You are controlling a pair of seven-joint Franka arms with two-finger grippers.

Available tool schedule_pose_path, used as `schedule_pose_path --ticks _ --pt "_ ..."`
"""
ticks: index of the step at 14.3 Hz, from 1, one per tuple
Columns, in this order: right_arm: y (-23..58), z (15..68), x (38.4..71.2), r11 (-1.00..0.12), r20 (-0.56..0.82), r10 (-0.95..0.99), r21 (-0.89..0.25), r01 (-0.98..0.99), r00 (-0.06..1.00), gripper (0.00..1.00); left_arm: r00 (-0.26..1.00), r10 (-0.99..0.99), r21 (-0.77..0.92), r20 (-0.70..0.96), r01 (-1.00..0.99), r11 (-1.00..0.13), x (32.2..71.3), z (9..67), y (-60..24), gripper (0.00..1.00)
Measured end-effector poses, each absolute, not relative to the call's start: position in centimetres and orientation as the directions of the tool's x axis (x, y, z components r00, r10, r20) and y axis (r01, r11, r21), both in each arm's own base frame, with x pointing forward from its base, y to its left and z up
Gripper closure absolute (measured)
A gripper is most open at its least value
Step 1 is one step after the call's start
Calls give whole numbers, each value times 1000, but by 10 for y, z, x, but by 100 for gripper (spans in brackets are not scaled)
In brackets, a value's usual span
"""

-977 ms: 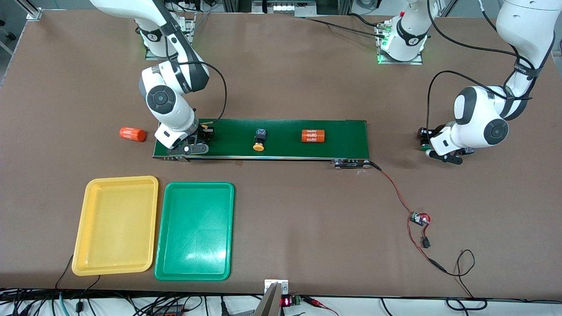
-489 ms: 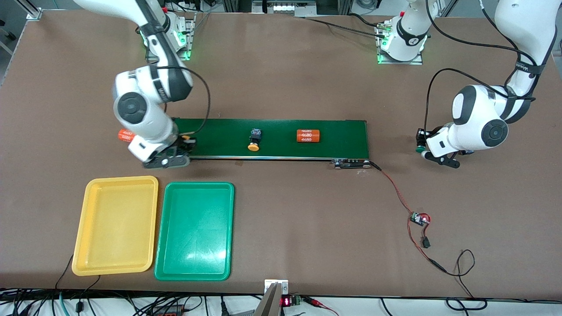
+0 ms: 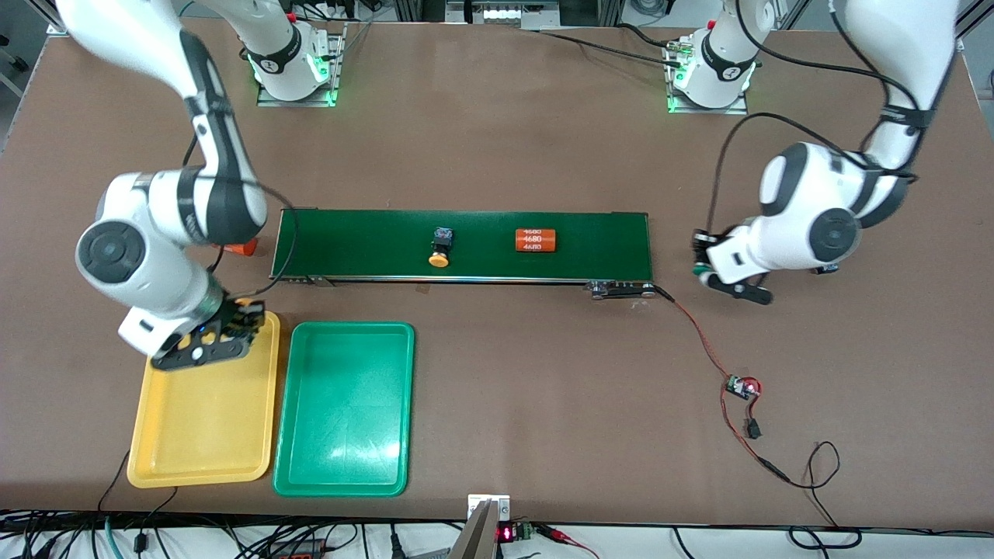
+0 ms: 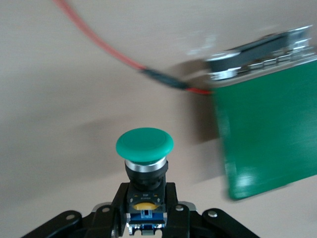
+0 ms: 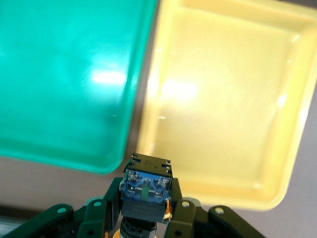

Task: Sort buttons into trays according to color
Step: 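Grasp a black button with the right gripper and carry it over the yellow tray, then lower the button into the yellow tray while the left gripper carries the green button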

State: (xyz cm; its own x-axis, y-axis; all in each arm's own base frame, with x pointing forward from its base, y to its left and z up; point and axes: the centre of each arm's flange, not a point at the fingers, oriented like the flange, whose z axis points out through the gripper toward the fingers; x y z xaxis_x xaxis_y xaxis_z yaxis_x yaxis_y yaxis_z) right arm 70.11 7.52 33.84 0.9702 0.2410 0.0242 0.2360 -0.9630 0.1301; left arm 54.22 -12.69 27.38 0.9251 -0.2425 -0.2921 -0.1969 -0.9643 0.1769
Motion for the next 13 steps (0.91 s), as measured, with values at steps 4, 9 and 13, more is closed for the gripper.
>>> schedule_pose_path --ticks 4,9,13 --pt "24 276 733 -958 67 244 173 230 967 58 933 -173 212 -316 -109 -971 525 284 -208 67" --pt "1 228 740 -947 71 274 196 256 959 58 933 -139 212 -333 -69 -975 508 274 -261 67" --pt "3 233 742 -941 76 292 198 273 953 43 940 -125 229 -318 -52 -972 512 251 -268 67"
